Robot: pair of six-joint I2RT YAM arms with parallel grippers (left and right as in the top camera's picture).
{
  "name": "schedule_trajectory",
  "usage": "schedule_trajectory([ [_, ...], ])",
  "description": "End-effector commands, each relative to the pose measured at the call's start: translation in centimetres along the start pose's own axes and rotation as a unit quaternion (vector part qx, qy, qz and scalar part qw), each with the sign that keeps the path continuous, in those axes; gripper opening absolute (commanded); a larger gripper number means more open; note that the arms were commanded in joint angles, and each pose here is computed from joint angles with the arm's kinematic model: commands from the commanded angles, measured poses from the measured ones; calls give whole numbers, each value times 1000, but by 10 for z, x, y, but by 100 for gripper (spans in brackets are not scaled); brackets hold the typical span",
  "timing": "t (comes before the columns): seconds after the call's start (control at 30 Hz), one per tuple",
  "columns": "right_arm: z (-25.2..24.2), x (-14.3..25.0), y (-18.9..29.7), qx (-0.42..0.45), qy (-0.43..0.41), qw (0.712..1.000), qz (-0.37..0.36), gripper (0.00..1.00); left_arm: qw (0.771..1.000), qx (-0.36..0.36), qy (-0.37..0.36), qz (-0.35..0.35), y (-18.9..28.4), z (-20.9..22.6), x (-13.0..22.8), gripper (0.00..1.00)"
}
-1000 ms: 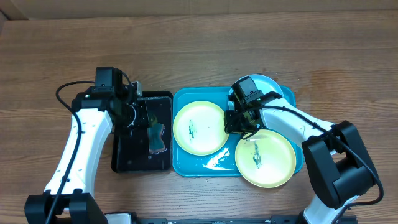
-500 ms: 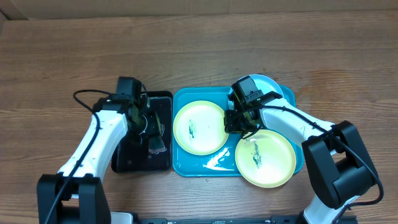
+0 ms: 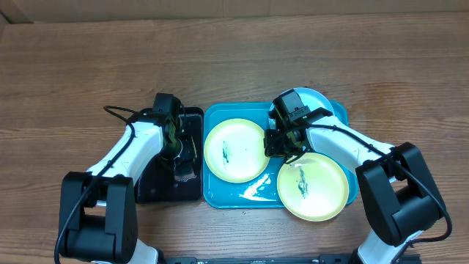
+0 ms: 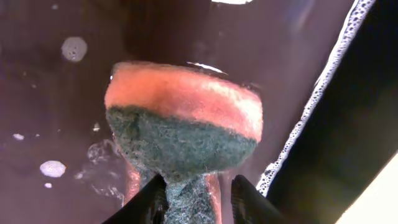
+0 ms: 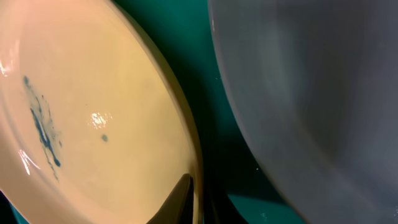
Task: Clean dirty plates on tray and stack at the side
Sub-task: 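Lower the left gripper onto the sponge in the black tray and grasp it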
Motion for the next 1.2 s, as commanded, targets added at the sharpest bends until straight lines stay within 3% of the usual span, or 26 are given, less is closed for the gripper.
schedule_trajectory([
  [0.0, 2, 3, -1, -5, 2, 1000, 4, 9, 1000, -27, -7, -5, 0, 6, 2, 37],
  [0.23, 3, 2, -1, -7, 2, 1000, 1, 10, 998, -8, -32, -55, 33, -1, 1, 38],
  [0.47, 2, 2, -1, -7, 2, 1000, 2, 10, 993, 9, -46, -108, 69, -7, 3, 45],
  [1.17, 2, 3, -1, -5, 1, 1000, 4, 10, 999, -21, -35, 12, 6, 4, 7, 26],
])
Point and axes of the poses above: each gripper's point midway between its finger pads, its own y axis back along the fingers, its own z axis along the line the jaws close on, x = y × z, the point moved 5 cm from there along y, back along the fingers, and after that the axes turned 10 degrees about -y, right-handed, at the moved point
